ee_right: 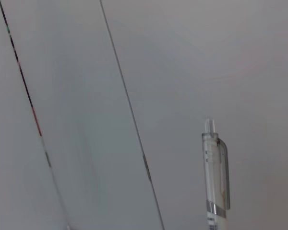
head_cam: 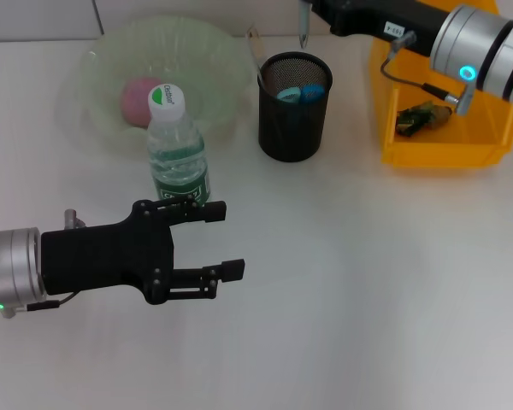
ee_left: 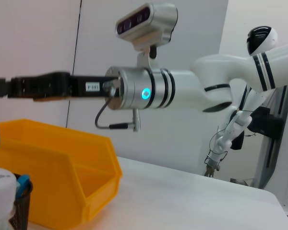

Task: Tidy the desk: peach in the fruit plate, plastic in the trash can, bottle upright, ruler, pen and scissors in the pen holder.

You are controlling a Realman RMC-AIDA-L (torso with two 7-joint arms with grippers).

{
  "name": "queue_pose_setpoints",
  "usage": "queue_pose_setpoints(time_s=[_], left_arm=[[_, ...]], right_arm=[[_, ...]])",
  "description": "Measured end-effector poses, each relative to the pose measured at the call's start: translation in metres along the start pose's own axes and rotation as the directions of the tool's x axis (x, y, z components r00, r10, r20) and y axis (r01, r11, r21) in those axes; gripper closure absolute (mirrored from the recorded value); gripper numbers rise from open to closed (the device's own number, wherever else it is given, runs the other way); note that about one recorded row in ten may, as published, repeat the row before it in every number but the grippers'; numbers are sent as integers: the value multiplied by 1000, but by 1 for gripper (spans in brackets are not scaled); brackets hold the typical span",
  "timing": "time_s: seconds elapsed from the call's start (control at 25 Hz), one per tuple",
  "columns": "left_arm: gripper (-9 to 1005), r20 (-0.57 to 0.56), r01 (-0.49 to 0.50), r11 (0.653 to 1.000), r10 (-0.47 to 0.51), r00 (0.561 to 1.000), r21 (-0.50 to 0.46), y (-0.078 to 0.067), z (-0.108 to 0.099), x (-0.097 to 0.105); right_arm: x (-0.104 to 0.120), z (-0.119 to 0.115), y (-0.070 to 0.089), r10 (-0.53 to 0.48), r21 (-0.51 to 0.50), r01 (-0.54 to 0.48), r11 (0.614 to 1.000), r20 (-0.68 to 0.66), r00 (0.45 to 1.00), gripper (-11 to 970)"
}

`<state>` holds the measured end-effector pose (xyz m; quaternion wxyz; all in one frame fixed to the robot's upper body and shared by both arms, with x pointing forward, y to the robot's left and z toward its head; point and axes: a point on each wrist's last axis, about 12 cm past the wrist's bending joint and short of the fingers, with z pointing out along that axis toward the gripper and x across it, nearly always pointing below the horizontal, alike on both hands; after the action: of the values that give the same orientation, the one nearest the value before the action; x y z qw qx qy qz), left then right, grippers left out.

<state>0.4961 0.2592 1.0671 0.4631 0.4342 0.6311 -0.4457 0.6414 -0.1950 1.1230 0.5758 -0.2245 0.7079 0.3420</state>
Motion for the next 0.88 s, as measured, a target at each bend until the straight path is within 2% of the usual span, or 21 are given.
queue_pose_setpoints(time_s=[0.12, 0.28, 0.56, 0.68, 0.8, 0.88], left_arm=[[186, 3, 2, 1000, -2, 1000, -4, 0, -1, 0], [186, 5, 4, 1000, -4, 1000, -11, 0, -2, 1], [186, 9, 7, 1000, -7, 1000, -18, 0, -3, 1], [186, 11, 8, 1000, -8, 1000, -18, -1, -4, 1], [186, 31, 11, 1000, -10, 999, -26, -1, -10, 0], [186, 41, 13, 1000, -11, 999, -28, -2, -13, 0]], right_arm=[[7, 4, 0, -14, 24, 14, 1000, -1, 1000, 781], [11, 5, 4, -38, 8, 38, 999, -16, 999, 750], [17, 0, 4, -20, 8, 20, 1000, -19, 1000, 698], [18, -5, 7, 0, -21, 0, 1000, -3, 1000, 675], [14, -20, 9, 32, -81, -28, 996, 40, 999, 554], [8, -38, 11, 39, -145, -28, 989, 68, 997, 474]])
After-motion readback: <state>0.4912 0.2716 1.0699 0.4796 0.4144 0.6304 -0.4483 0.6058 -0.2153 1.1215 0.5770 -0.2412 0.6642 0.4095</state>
